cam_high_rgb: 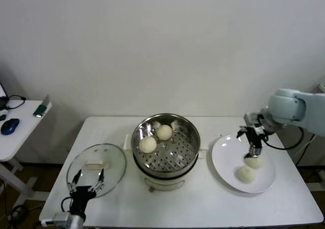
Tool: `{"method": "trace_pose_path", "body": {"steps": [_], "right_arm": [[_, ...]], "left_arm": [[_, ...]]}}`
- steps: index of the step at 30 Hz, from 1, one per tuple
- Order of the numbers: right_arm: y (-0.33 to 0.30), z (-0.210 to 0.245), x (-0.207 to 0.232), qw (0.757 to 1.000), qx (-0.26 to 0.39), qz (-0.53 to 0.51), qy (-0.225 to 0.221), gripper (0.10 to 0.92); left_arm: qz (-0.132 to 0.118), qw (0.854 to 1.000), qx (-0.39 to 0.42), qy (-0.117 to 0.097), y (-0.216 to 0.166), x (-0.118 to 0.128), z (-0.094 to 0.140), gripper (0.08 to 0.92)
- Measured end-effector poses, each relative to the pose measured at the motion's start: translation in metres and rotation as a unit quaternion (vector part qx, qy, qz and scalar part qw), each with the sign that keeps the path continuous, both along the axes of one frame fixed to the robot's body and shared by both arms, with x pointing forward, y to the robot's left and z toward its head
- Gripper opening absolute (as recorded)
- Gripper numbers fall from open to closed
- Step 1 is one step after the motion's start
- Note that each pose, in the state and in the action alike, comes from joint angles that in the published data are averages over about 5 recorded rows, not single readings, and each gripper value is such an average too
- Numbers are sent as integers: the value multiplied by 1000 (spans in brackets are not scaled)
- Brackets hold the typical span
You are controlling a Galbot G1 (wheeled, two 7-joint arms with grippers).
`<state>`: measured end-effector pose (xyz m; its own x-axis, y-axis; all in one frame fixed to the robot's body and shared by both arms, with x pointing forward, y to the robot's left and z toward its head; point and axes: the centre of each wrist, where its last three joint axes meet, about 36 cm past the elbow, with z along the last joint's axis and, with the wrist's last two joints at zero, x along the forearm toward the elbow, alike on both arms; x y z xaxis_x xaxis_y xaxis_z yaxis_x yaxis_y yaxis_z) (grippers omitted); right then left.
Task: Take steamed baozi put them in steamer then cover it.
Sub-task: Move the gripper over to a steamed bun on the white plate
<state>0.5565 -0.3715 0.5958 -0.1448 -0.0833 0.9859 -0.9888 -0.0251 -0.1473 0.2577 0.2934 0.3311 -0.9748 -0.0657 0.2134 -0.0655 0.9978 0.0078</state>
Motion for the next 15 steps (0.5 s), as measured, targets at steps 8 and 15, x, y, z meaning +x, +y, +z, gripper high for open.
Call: {"method": "trace_pose_path", "body": {"steps": [8, 15], "right_arm": [[-20, -54, -7, 1000, -13, -11, 18, 823], [-27, -88, -7, 999, -22, -19, 20, 823]], "left_arm": [[3, 1000, 2, 2, 2, -3, 0, 823], [5, 1000, 3, 4, 3, -4, -1, 823]]}}
